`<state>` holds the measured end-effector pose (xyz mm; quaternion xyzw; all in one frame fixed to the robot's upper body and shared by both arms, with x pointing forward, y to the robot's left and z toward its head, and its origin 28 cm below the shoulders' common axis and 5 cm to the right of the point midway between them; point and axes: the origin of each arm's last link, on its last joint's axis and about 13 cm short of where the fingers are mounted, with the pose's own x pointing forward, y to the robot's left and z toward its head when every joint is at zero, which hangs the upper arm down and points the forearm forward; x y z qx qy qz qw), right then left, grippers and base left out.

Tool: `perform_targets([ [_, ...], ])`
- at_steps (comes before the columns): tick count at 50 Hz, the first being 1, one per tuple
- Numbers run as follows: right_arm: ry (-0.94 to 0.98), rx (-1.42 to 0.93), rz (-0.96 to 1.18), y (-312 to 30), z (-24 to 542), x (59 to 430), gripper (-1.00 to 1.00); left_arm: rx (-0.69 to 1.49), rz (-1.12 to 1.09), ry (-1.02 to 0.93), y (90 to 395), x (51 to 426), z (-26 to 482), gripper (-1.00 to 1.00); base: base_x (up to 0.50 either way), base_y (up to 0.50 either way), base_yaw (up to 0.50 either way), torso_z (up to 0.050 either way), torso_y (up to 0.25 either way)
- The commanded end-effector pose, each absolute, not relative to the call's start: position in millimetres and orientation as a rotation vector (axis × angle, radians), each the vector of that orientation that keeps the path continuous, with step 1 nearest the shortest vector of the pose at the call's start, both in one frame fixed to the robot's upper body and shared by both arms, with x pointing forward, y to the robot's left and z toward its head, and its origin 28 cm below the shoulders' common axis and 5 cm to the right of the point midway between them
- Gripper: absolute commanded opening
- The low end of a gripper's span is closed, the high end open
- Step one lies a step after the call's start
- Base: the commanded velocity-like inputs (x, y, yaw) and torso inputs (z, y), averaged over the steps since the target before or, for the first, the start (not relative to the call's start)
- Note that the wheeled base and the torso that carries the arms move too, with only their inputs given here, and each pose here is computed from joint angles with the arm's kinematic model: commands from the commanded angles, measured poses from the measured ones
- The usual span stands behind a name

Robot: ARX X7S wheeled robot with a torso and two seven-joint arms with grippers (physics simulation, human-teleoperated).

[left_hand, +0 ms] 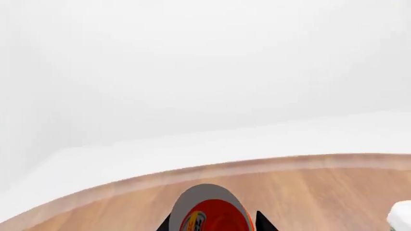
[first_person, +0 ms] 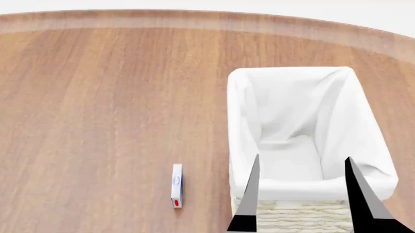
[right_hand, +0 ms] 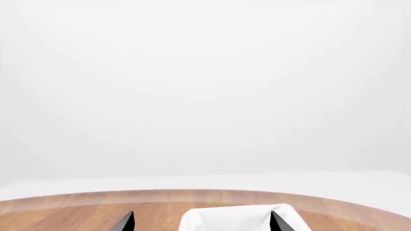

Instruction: Pick up the ketchup, and put it in the basket.

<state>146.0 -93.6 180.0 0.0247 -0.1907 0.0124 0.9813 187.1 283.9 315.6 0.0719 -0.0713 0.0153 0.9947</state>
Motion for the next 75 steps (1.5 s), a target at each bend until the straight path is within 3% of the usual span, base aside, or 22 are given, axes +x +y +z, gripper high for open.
perform_targets([
  [1, -0.382, 0.054, 0.032, -93.4, 179.7, 145.7, 1.0, 0.309, -0.054, -0.147, 281.6, 188.5, 363.6, -1.0, 0.0, 0.0, 0.0, 0.0, 0.0],
  [32, -0.401, 0.059, 0.038, -93.7, 186.3, 141.0, 1.0, 0.63, -0.383, -0.026, 239.7, 234.3, 437.9, -1.0, 0.0, 0.0, 0.0, 0.0, 0.0],
  [51, -0.386, 0.012, 0.097, -97.0, 194.9, 136.4, 1.0, 0.761, -0.618, 0.065, 210.5, 255.3, 431.7, -1.0, 0.0, 0.0, 0.0, 0.0, 0.001],
  [75, -0.379, 0.006, 0.48, -96.3, 238.0, 107.3, 1.0, 0.793, -0.795, 0.107, 196.6, 253.8, 420.2, -1.0, 0.0, 0.0, 0.0, 0.0, 0.0],
])
